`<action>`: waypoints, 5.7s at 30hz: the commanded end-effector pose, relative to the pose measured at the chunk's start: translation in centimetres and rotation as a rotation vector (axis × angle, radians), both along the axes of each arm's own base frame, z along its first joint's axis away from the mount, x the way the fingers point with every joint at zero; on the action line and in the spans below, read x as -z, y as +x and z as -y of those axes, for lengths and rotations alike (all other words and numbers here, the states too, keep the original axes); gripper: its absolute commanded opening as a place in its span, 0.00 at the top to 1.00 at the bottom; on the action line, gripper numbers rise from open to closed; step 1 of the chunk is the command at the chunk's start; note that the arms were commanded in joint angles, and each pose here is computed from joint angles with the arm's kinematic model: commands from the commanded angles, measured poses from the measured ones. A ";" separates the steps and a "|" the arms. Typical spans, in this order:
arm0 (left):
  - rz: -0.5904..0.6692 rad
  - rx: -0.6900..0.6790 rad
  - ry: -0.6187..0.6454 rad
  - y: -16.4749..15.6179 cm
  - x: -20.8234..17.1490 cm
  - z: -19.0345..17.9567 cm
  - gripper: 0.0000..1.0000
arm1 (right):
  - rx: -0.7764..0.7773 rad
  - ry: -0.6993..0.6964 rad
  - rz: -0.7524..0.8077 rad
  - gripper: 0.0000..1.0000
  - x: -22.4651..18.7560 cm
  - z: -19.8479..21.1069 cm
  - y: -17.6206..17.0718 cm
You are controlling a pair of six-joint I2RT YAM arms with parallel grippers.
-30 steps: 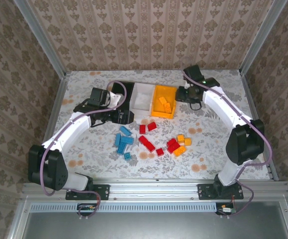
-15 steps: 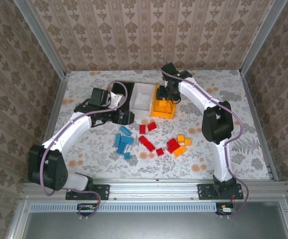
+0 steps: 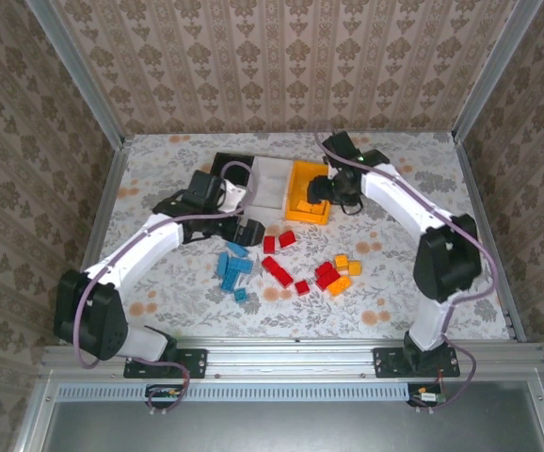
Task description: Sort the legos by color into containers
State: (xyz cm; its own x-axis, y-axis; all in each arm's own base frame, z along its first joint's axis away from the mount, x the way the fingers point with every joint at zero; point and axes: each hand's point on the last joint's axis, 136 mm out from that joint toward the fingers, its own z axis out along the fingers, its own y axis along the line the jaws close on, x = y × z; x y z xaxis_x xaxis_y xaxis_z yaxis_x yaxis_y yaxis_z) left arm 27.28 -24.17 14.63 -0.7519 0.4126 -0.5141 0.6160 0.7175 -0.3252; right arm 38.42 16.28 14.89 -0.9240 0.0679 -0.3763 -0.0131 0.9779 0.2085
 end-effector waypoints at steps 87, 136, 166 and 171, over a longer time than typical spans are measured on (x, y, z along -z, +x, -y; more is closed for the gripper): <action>-0.005 -0.207 0.218 20.3 2.2 2.7 0.51 | -0.102 0.001 -0.221 0.27 9.3 1.2 -10.6; -0.190 0.355 0.212 -4.3 10.1 18.1 0.31 | 0.260 0.082 -0.077 0.27 5.8 11.0 -11.2; -0.175 0.257 0.251 -2.4 8.4 13.8 0.82 | 0.272 0.116 -0.062 0.27 5.2 10.7 -10.9; -0.067 0.094 0.244 2.4 3.3 8.4 0.80 | 0.271 0.135 -0.070 0.28 5.6 10.3 -11.1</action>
State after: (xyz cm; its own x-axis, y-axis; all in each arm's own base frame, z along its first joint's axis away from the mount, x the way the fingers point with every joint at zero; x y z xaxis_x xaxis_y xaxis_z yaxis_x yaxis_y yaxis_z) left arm 26.69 -35.82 6.74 -0.7142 0.6514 -0.2559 0.6999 0.6648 -0.2613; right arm 27.26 5.53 9.42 -0.8944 0.3401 -0.2906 0.2551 0.9214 0.2932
